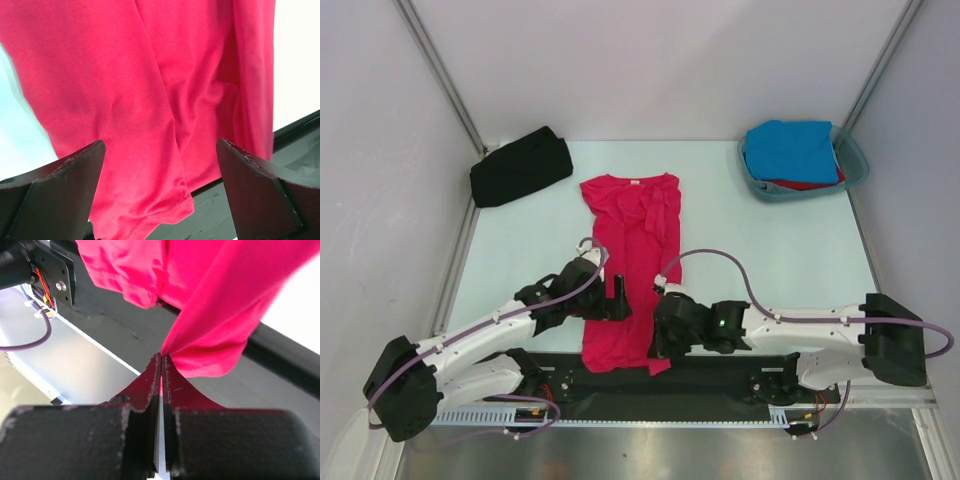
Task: Fold and stack the t-shirts
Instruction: Fold the tshirt
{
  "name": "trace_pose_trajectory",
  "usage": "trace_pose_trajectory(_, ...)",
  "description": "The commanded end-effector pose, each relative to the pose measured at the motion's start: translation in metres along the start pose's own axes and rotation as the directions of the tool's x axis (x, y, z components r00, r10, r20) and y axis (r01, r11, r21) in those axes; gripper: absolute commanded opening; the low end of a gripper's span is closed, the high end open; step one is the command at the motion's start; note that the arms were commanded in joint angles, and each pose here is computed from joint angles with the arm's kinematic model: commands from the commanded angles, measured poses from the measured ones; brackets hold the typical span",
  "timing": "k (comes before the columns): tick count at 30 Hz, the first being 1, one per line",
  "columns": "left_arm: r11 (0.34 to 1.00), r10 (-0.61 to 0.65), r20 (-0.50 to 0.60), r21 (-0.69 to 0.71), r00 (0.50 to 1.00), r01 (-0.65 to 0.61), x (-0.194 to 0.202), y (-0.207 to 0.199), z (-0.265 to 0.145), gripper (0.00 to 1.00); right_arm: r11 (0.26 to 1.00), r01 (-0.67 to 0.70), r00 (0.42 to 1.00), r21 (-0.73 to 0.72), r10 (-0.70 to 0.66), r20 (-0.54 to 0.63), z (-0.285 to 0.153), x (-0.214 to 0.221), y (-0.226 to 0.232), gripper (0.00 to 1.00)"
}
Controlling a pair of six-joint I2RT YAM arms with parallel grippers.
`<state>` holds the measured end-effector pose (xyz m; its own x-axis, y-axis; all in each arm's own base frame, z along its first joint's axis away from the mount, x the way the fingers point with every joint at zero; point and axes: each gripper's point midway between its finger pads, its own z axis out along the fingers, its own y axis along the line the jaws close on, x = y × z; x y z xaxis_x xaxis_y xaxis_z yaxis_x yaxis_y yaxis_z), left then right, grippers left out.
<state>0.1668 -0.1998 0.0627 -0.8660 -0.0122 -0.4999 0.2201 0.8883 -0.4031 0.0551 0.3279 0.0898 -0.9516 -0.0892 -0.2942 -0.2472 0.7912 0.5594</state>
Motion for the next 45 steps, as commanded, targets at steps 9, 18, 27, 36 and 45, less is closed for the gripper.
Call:
trace_pose_trajectory(9, 1.0, -0.002, 0.037, 0.006, 0.999, 0.002, -0.005, -0.001, -0.004, 1.0, 0.986, 0.131, 0.989, -0.106, -0.137, -0.051, 0.016, 0.003, 0.053, 0.0)
trace_pose_trajectory(18, 1.0, -0.006, 0.042, -0.018, 0.999, 0.007, -0.006, 0.004, 0.0, 1.0, 0.992, 0.125, 0.976, -0.029, -0.129, -0.177, 0.05, 0.026, 0.031, 0.0)
trace_pose_trajectory(27, 0.999, 0.011, 0.088, -0.044, 0.996, -0.007, -0.02, 0.004, -0.006, 1.0, 0.948, 0.064, 0.981, 0.31, -0.117, 0.156, -0.012, -0.035, -0.009, 0.59)
trace_pose_trajectory(36, 0.985, -0.043, 0.165, -0.159, 0.985, 0.07, -0.026, 0.028, -0.021, 1.0, 0.968, -0.192, 0.91, 0.16, 0.114, 0.399, -0.075, -0.076, -0.085, 0.71)
trace_pose_trajectory(45, 0.988, -0.066, 0.21, -0.124, 0.975, 0.094, -0.035, 0.022, -0.019, 1.0, 0.975, -0.205, 0.877, 0.089, 0.143, 0.46, -0.072, -0.119, -0.112, 0.7)
